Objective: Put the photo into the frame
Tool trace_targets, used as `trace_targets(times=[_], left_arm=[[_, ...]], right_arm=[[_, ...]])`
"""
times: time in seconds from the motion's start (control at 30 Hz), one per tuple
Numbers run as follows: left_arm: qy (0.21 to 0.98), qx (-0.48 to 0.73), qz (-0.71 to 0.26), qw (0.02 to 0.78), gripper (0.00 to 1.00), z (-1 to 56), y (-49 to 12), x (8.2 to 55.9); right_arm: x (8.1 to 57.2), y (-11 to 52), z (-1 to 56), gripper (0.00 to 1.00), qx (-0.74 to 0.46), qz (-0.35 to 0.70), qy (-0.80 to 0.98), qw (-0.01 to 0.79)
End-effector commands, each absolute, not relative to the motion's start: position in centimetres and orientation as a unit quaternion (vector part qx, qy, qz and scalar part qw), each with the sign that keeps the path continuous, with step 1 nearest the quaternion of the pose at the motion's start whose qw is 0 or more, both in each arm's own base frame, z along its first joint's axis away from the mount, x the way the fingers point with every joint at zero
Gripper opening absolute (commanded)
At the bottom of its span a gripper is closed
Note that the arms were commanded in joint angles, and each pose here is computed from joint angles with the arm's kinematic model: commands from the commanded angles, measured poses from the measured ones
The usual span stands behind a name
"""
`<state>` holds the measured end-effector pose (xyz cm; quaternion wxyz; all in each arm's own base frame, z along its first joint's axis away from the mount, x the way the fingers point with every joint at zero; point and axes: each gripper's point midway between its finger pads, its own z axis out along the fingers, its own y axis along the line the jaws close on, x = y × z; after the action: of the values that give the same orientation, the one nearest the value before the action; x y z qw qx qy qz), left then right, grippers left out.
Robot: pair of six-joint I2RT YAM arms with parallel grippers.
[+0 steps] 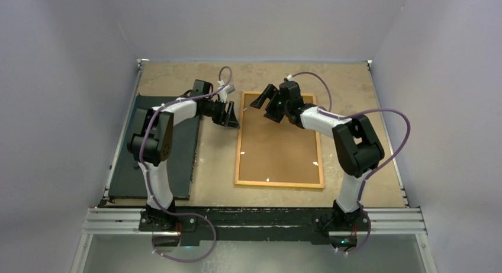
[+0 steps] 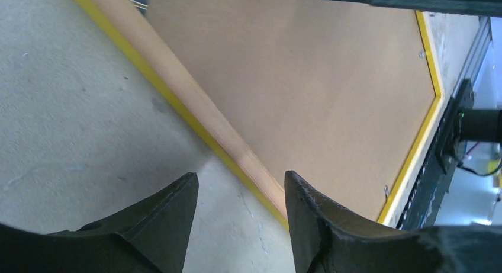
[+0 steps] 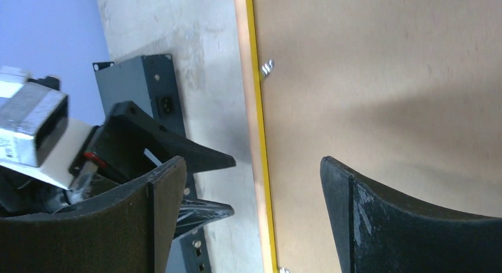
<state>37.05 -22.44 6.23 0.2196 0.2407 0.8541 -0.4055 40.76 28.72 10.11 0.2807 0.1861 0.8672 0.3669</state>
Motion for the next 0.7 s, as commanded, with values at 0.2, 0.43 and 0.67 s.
trace_targets(times=[0.2, 0.43, 0.67], left_arm=[[0.856, 0.194, -0.420, 0.231, 0.37, 4.7, -23.6, 40.4], [0.858, 0.194, -0.421, 0.220, 0.29, 3.2, -23.6, 40.0], [0.864, 0.191, -0.416, 0.207, 0.22, 1.9, -23.3, 39.3]], right_arm=[[45.0, 31.5, 8.5, 0.80, 0.166, 0.398, 0.860, 0.274], [46.6, 32.7, 7.5, 0.79, 0.180, 0.412, 0.852, 0.268], [47.3, 34.4, 6.4, 0.78, 0.180, 0.414, 0.854, 0.257]])
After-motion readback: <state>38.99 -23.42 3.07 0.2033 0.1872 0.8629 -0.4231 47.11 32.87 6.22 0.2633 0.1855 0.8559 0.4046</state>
